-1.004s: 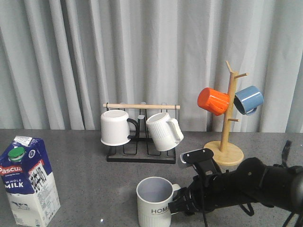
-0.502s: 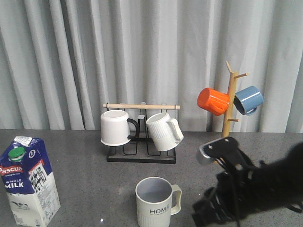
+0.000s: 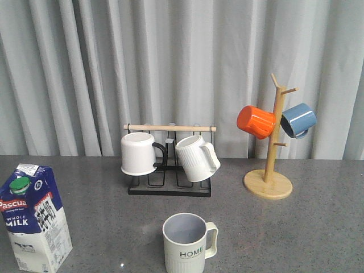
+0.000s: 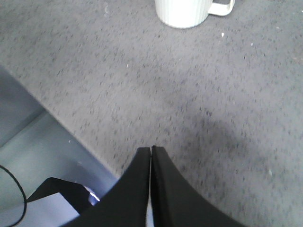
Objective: Place milk next to cup
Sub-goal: 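Open the right gripper and withdraw it from the mug, then lower the left gripper onto the top of the milk carton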
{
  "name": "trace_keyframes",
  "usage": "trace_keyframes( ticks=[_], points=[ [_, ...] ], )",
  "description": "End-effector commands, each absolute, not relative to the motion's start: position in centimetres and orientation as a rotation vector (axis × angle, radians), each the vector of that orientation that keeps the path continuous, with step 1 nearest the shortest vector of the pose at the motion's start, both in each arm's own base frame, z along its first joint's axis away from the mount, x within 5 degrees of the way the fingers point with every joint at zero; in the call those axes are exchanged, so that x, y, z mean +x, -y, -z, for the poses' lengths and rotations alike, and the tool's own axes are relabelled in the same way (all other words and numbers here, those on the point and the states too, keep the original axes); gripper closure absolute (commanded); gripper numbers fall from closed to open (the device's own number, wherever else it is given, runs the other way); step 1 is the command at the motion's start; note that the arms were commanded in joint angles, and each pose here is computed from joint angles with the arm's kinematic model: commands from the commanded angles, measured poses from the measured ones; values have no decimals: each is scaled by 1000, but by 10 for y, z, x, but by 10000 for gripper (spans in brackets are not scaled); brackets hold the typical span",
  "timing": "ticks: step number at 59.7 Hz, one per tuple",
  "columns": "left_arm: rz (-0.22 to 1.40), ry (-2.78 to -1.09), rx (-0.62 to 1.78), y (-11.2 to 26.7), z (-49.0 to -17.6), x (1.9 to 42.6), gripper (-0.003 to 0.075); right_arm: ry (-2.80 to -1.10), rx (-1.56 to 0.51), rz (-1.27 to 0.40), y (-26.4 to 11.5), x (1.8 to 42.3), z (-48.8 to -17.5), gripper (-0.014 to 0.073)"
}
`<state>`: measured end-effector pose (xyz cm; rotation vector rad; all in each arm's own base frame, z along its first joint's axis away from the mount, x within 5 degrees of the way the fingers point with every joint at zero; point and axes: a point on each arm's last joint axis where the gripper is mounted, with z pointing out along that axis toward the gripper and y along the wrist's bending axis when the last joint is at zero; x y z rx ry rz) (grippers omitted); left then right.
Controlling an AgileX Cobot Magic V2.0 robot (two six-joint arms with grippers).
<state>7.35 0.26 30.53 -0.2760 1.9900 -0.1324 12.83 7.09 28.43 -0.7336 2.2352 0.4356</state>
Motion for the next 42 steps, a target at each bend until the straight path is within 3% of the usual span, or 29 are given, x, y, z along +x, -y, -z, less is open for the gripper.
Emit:
trace_keyframes(
  ticks=[1, 17, 28, 42],
  points=[
    [159, -1910, -271, -2, -323, 76, 313, -2143, -706, -406, -65, 117, -291, 601],
    [207, -2016, -164, 7, -356, 85, 213, -2112, -726, -330, -55, 97, -287, 600],
    [196, -2113, -51, 10, -390, 108, 206, -2159, -736, -284, -51, 95, -283, 600],
    [156, -2115, 42, 10, -450, 152, 206, -2212, -761, -240, -47, 93, -279, 600]
  ],
)
